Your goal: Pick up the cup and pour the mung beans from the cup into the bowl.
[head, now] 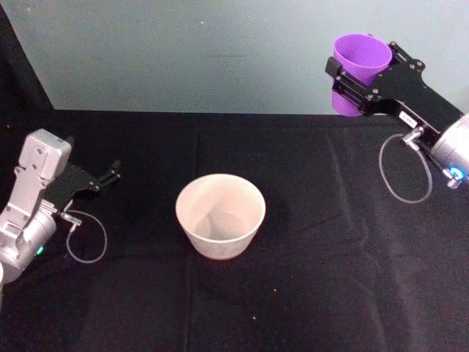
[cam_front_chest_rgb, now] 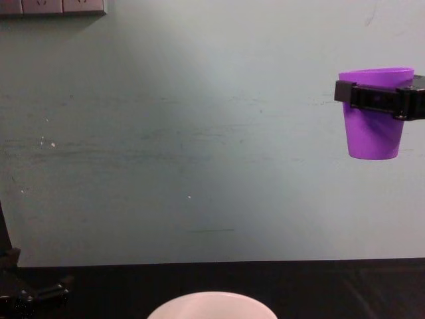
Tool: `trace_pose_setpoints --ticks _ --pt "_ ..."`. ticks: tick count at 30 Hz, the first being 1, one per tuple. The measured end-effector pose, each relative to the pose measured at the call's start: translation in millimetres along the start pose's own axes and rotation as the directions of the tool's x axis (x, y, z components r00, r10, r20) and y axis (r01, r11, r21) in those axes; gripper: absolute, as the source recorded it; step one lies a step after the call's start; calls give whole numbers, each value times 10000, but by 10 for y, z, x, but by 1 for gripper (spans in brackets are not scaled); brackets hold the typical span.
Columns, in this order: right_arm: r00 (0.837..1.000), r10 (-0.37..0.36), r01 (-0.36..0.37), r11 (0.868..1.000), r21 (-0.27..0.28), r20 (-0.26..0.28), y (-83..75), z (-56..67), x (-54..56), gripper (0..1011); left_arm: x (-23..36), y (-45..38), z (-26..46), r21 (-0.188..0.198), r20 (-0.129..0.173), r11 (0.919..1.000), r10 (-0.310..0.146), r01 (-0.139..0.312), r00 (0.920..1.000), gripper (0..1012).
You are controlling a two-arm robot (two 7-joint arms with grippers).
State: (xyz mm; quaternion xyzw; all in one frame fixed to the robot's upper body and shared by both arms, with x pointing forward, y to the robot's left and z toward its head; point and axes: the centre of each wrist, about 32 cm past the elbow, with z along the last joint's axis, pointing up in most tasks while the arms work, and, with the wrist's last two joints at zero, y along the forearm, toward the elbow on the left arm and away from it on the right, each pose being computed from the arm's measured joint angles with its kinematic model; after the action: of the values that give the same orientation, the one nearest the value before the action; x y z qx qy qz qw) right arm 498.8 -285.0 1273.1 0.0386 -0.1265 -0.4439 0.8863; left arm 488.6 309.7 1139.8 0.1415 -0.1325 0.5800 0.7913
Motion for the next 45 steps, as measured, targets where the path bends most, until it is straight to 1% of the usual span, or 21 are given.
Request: trace_pose_setpoints --ticks 45 --pt "10000 0 0 10000 1 0 0 0 0 746 0 0 0 1 0 10000 -1 1 10000 1000"
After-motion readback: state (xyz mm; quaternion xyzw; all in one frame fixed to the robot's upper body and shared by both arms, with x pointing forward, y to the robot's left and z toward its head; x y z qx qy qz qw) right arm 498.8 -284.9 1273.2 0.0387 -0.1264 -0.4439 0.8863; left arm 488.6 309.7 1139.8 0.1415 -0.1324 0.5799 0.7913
